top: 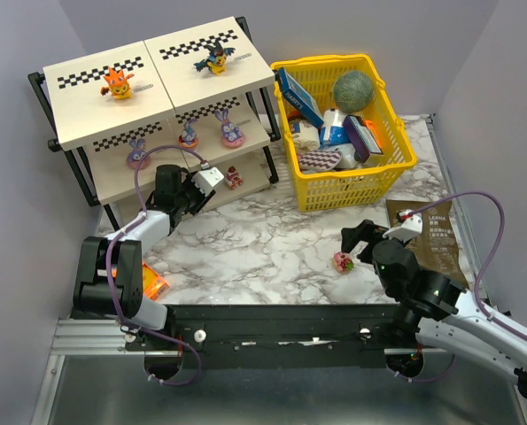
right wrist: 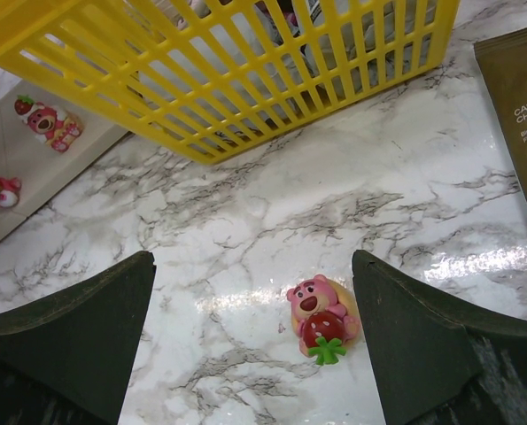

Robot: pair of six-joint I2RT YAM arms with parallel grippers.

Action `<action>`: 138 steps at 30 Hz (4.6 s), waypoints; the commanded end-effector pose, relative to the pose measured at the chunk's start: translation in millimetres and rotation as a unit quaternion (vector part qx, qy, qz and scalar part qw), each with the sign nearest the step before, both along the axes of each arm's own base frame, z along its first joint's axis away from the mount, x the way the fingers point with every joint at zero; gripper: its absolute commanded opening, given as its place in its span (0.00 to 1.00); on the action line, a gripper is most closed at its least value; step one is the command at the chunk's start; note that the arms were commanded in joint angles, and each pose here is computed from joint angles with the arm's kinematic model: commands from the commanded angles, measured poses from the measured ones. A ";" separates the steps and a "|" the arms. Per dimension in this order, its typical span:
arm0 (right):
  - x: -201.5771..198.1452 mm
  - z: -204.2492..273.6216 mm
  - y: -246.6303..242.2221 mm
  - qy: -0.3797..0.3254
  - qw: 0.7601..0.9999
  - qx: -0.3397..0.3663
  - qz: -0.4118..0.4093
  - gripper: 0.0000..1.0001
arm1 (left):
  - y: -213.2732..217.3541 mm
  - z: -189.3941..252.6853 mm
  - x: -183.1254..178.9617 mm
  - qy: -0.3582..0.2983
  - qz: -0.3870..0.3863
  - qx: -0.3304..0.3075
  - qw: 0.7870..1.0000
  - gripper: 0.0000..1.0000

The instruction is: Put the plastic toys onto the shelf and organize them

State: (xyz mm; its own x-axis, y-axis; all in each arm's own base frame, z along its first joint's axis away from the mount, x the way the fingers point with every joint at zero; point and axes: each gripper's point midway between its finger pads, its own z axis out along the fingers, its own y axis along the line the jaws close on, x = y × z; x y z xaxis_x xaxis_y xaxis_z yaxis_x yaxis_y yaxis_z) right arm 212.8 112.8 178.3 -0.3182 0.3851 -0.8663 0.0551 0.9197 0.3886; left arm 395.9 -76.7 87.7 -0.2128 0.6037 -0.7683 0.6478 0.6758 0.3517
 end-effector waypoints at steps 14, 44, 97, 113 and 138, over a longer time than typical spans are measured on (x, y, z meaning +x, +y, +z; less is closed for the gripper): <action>1.2 -3.4 0.2 0.000 1.000 -0.007 -0.001 0.99 | 4.0 4.3 7.4 -0.002 0.010 -0.004 1.000 0.56; 1.2 -10.4 1.4 0.006 1.000 -0.013 0.000 0.99 | 5.9 28.1 8.1 -0.047 0.025 -0.019 0.998 0.81; -6.4 -42.8 11.1 0.062 0.998 -0.005 0.009 0.99 | -71.8 147.8 -130.3 0.120 0.160 -0.320 0.926 0.99; -19.9 -126.9 4.9 0.193 0.978 -0.047 -0.067 0.84 | -74.1 144.8 -157.2 0.161 0.185 -0.391 0.887 0.99; 0.7 -112.6 244.5 0.178 0.959 -0.092 0.200 0.14 | -18.9 129.1 -181.9 0.075 0.287 -0.408 0.864 0.99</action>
State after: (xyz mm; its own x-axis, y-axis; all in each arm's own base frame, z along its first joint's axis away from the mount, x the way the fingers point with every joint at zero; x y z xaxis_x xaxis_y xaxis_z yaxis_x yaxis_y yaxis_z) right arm 216.5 315.3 48.0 -0.7045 0.0255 -0.7093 -0.1486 0.9719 0.1825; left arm 211.7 -105.1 229.7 -0.4342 -0.3634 -0.8243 0.1741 0.8639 -0.4725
